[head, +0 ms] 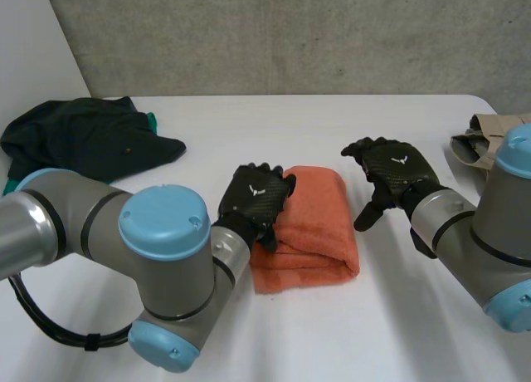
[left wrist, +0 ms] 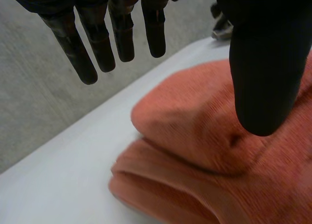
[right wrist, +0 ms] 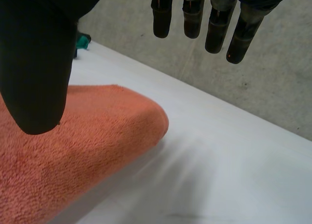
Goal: Fold the laundry.
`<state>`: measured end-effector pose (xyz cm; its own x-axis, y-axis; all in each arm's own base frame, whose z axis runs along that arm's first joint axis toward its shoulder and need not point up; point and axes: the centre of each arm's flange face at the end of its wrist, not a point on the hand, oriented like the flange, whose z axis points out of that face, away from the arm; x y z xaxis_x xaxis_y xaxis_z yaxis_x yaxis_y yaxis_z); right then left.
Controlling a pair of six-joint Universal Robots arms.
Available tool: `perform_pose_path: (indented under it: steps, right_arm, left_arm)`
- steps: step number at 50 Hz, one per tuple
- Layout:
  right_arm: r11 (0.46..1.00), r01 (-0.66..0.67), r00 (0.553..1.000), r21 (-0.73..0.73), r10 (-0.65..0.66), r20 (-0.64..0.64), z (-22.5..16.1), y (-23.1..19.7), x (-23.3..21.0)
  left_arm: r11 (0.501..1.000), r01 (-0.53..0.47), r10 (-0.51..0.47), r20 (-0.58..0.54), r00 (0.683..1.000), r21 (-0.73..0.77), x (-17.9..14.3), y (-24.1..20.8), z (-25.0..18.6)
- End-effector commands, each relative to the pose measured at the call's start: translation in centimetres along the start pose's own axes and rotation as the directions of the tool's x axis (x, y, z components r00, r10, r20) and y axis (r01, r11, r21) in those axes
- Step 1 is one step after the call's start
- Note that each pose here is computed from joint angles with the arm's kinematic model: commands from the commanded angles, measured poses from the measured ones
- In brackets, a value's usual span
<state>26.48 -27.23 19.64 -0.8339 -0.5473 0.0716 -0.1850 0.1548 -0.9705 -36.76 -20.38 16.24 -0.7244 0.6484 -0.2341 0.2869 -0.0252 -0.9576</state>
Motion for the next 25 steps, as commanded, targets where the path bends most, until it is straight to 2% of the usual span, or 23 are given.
perform_pose_path:
  steps: [1, 9, 25]
  right_arm:
    - [0.999, 0.004, 1.000, -0.047, -0.004, 0.013, 0.8, 0.9, -0.2]
    - [0.995, 0.000, 1.000, -0.100, 0.003, 0.028, 1.7, 1.1, -0.5]
    - [0.998, 0.006, 0.999, -0.068, -0.003, 0.039, 2.3, 0.1, -1.0]
  left_arm:
    - [0.999, -0.028, 0.027, -0.009, 1.000, -0.041, 0.5, 1.6, -0.1]
    - [0.999, -0.028, 0.029, 0.017, 0.999, -0.020, 0.7, 2.6, 1.0]
    - [0.996, -0.085, 0.084, 0.025, 0.996, 0.023, 1.2, 3.8, 2.2]
